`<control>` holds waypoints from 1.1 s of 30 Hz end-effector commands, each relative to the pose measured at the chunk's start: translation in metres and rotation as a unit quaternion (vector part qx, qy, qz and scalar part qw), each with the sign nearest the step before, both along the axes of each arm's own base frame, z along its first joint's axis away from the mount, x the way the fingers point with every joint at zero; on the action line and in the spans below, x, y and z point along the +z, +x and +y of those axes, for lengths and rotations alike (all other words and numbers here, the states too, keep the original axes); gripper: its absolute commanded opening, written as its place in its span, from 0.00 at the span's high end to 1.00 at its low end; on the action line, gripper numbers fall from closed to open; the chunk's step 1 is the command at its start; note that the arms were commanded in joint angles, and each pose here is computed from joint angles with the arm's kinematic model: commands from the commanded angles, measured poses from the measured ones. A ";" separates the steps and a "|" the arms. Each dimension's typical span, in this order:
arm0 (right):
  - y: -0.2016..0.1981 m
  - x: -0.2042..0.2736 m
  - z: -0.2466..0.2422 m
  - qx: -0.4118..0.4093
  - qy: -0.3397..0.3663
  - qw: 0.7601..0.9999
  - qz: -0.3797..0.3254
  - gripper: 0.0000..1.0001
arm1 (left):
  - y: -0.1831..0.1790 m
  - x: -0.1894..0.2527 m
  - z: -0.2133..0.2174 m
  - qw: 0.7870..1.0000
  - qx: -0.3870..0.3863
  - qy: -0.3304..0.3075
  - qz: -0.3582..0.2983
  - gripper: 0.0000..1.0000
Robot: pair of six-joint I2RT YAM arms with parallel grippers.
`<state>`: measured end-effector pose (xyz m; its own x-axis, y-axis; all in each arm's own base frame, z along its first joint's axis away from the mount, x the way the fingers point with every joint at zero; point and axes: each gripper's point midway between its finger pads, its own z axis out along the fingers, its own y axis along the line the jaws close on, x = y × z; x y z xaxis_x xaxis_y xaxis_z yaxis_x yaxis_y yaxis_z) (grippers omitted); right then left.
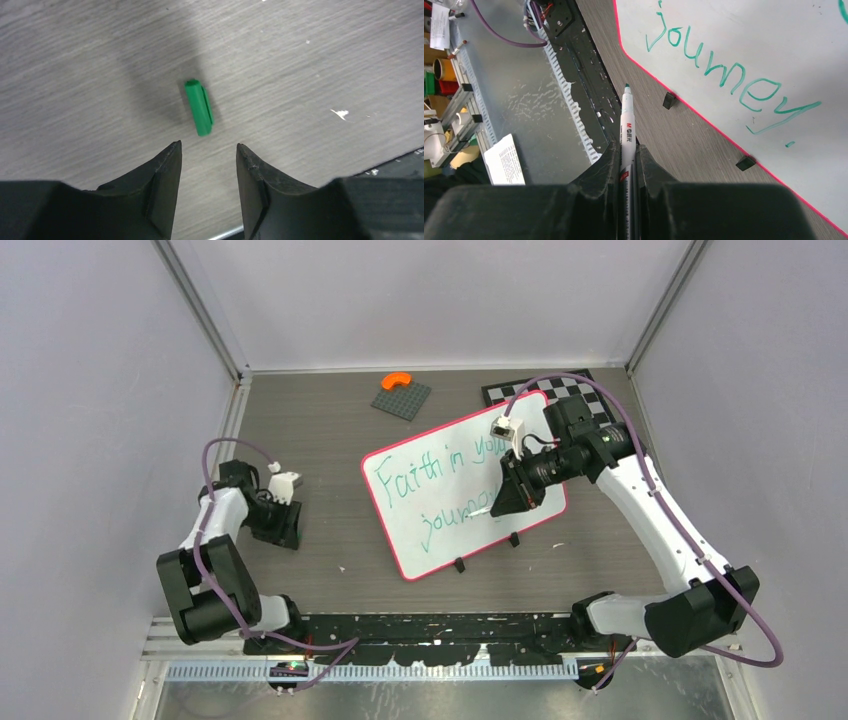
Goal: Write a sentence on the whiteboard
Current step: Close the whiteboard marker at the center of the board.
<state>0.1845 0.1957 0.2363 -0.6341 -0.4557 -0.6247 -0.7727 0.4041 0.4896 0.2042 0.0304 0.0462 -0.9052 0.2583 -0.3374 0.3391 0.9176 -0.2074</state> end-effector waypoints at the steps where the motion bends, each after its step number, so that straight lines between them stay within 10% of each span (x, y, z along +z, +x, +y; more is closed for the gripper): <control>1: -0.005 0.012 0.001 0.008 0.014 1.000 -0.025 1.00 | 0.027 -0.012 0.016 0.997 0.007 0.063 -0.040 0.56; 16: -0.001 0.010 -0.001 0.007 0.005 0.999 -0.030 1.00 | 0.021 -0.033 -0.002 0.992 -0.067 0.109 -0.006 0.59; 27: 0.001 0.008 -0.001 0.003 0.002 1.000 -0.026 1.00 | 0.022 -0.029 -0.014 0.992 -0.081 0.093 0.010 0.95; 33: -0.002 0.006 0.003 -0.001 0.006 1.000 0.000 1.00 | 0.047 0.050 -0.029 0.993 -0.073 0.057 -0.073 1.00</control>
